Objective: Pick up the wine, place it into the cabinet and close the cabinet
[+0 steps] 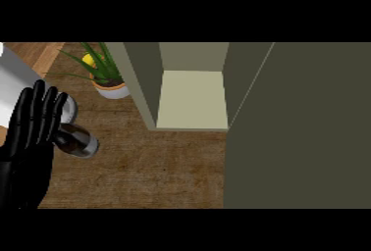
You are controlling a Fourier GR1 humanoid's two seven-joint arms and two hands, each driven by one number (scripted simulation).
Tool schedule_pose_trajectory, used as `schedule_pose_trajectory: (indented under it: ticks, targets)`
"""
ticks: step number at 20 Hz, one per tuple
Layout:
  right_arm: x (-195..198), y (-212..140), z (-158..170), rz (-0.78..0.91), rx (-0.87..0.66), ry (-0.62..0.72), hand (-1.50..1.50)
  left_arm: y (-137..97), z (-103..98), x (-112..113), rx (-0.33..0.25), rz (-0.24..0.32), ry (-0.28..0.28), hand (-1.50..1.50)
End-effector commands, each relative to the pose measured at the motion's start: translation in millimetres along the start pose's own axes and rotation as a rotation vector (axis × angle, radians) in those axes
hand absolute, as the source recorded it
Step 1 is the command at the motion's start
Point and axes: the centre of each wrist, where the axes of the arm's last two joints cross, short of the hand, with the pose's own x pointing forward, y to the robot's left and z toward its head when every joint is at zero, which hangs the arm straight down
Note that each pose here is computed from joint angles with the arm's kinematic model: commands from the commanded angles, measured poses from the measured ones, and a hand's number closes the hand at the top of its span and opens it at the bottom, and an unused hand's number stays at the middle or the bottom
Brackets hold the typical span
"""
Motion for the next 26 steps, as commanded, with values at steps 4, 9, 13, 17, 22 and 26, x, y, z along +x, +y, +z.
schedule_pose_trajectory:
  ticks: [4, 9, 13, 17, 22, 26]
  targets:
    - [10, 4, 4, -0.039, 0.007, -0.024, -1.5, -15, -13, 1, -0.575, 0.241, -0.06, -1.5]
    - [11, 34, 12, -0.192, 0.252, 0.045, -1.5, -29, 10, -17, -1.012, 0.444, 0.119, -1.5]
    - [28, 30, 30, -0.22, 0.286, 0.073, -1.5, 18, 18, -15, -1.137, 0.519, 0.178, -1.5]
    - [64, 24, 44, -0.231, 0.273, 0.082, -1.5, 71, 2, 2, -1.186, 0.539, 0.192, -1.5]
    - [88, 18, 61, -0.202, 0.257, 0.097, -1.5, 118, -6, 38, -1.241, 0.576, 0.2, -1.5]
    - [109, 20, 69, -0.229, 0.251, 0.081, -1.5, 149, -25, 55, -1.239, 0.569, 0.213, -1.5]
